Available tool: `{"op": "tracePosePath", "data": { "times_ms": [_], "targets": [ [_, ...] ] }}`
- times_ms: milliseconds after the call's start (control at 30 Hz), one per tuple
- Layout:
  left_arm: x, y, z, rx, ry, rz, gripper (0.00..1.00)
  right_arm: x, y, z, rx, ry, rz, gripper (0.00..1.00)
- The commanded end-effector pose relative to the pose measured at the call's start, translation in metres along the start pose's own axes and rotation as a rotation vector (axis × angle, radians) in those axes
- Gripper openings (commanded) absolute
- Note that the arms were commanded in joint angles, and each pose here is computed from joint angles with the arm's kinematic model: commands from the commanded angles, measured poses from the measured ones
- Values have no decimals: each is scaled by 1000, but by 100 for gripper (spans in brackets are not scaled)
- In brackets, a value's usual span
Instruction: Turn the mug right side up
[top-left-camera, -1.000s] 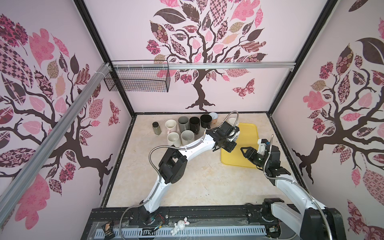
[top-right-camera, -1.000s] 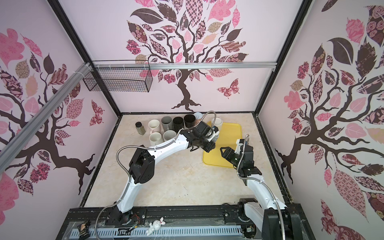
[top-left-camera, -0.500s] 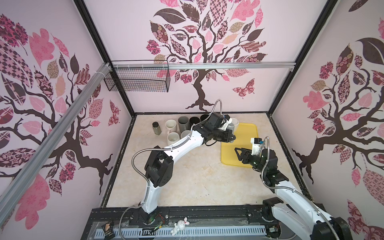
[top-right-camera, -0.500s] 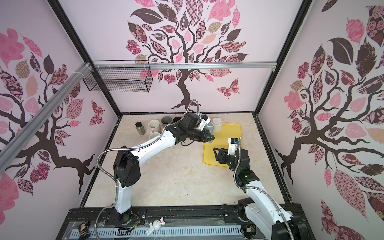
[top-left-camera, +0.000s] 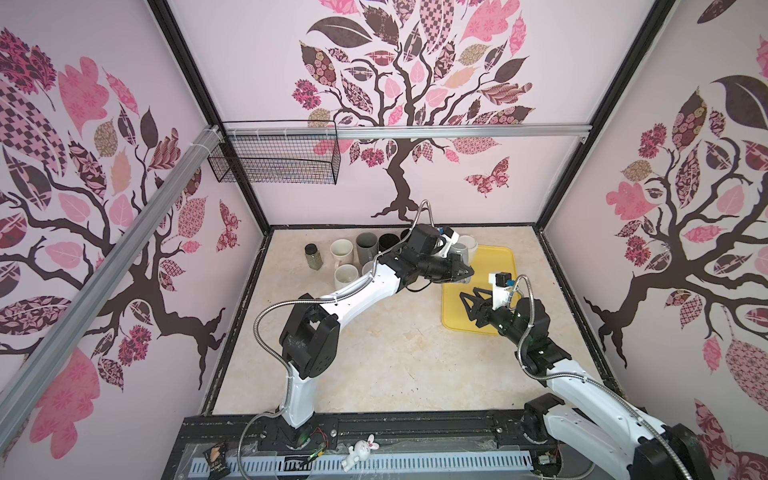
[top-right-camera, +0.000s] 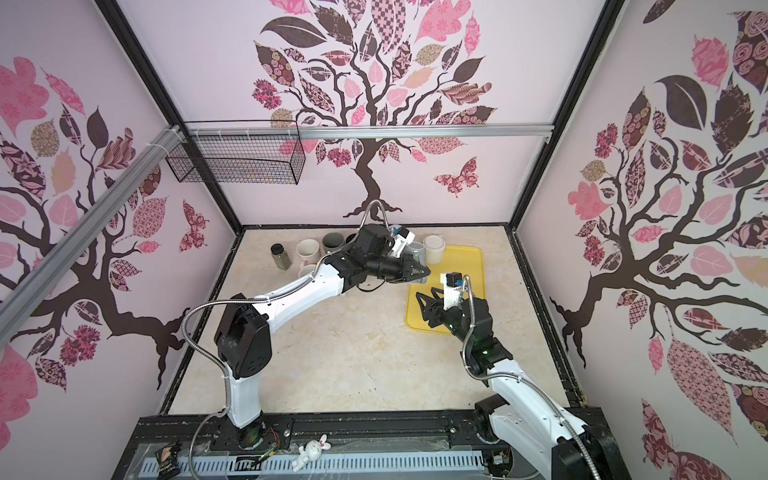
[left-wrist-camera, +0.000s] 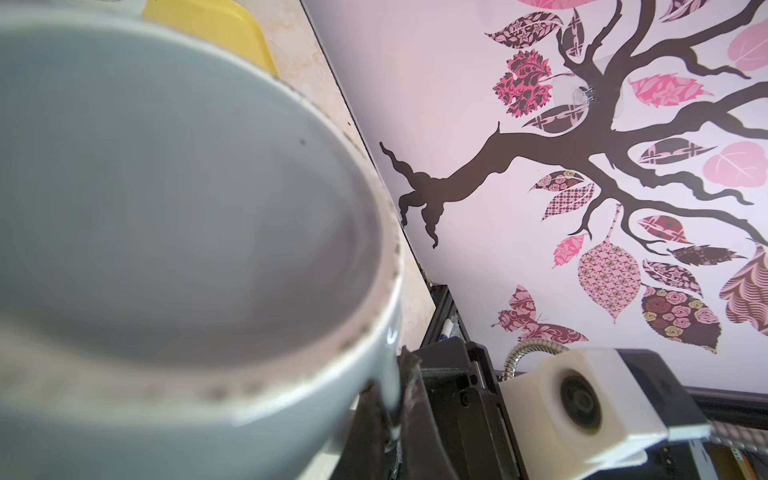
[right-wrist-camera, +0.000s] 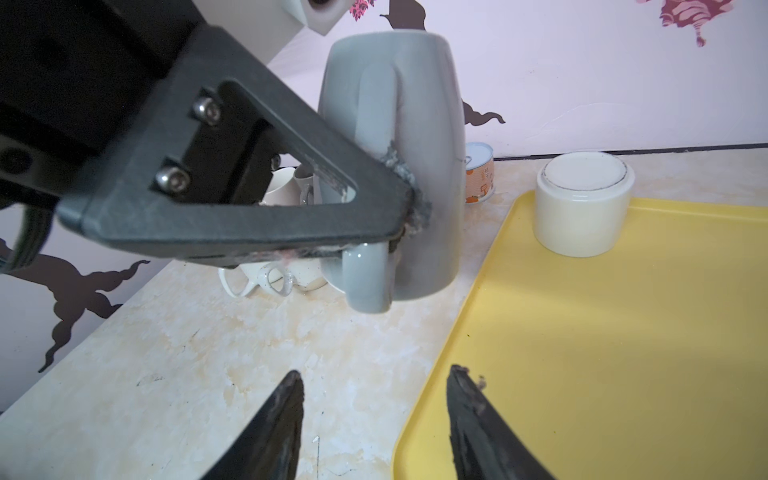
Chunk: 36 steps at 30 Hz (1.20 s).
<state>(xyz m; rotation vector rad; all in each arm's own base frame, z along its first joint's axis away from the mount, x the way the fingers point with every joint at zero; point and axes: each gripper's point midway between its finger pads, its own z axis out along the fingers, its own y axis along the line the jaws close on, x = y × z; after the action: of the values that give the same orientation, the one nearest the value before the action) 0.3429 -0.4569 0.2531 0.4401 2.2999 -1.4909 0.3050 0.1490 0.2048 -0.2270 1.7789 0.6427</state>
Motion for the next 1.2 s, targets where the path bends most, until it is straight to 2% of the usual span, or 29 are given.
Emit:
{"op": "tracePosePath", "data": {
  "times_ms": [0, 133, 333, 600, 700, 833, 967, 1033, 1133, 1167],
  "targets": [
    [-16, -44, -22, 121, -66, 76, 0, -38, 7, 5, 1, -88, -73, 52],
    [-14, -44, -25, 133, -62, 68, 0, -45, 12, 8, -23, -104, -86, 47],
    [-12, -45, -28, 156, -53, 52, 0, -49, 18, 13, -54, -104, -87, 45],
    [-8, -55, -37, 186, -51, 57, 0, -56, 16, 17, -32, -105, -103, 22],
    [-6, -53, -39, 198, -57, 39, 0, -63, 20, 15, -39, -111, -112, 23],
    [-3, -55, -40, 238, -55, 0, 0, -69, 24, 11, -49, -147, -118, 35],
    [-2, -58, -40, 277, -47, -33, 0, -71, 26, 13, -57, -154, -128, 36],
    [-3, -63, -41, 303, -56, -30, 0, -70, 26, 14, -62, -149, -138, 25],
    [-2, -64, -43, 309, -54, -35, 0, -70, 27, 14, -63, -140, -162, 3],
    [-1, -63, -44, 306, -54, -33, 0, -71, 27, 13, -60, -138, -173, 0]
  ]
}}
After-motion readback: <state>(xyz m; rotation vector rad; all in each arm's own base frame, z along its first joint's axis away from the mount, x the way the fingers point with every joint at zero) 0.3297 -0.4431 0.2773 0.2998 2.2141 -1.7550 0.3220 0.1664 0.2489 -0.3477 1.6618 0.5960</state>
